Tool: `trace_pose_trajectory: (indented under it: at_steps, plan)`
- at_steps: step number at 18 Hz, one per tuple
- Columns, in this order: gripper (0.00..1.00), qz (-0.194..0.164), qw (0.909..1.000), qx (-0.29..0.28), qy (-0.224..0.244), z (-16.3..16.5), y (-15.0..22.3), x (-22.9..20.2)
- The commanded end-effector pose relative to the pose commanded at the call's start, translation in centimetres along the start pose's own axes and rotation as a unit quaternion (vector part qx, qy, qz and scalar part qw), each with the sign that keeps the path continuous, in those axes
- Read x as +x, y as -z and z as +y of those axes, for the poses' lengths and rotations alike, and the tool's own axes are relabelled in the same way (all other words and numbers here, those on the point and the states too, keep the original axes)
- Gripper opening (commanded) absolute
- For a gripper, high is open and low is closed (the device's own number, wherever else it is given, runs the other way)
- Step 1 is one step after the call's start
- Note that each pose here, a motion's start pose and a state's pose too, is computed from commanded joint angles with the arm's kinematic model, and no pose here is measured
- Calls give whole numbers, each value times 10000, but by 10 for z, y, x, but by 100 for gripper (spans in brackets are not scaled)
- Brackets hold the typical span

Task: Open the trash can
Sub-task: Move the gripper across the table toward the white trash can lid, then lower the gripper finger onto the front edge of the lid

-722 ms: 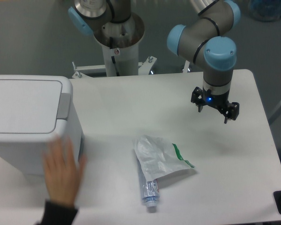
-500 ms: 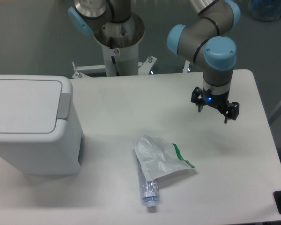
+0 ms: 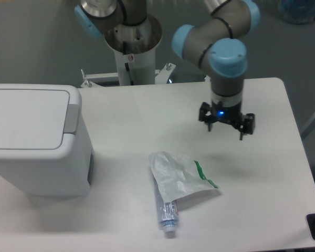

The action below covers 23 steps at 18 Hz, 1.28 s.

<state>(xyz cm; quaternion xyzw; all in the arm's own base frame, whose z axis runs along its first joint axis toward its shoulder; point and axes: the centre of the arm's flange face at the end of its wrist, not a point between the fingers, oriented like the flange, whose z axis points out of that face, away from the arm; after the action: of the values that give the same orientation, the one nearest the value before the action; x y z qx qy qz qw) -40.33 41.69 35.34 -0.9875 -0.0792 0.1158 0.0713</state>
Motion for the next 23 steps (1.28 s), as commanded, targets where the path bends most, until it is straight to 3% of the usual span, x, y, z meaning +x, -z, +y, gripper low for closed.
trace_pose_trajectory:
  at_steps: [4, 7, 10, 16, 19, 23]
  plan:
    - [100, -64, 9968, 341, 725, -16, 33, 19]
    - [100, 55, 9936, 742, 848, -41, 65, 53]
    - [100, 500, 9773, 1440, 1469, -52, 118, 81]
    - [100, 1332, 9611, 1810, 1606, -42, 176, 125]
    - [100, 1545, 9523, 1948, 1770, -43, 189, 137]
    - [100, 1651, 9501, 1894, 1850, -48, 183, 147]
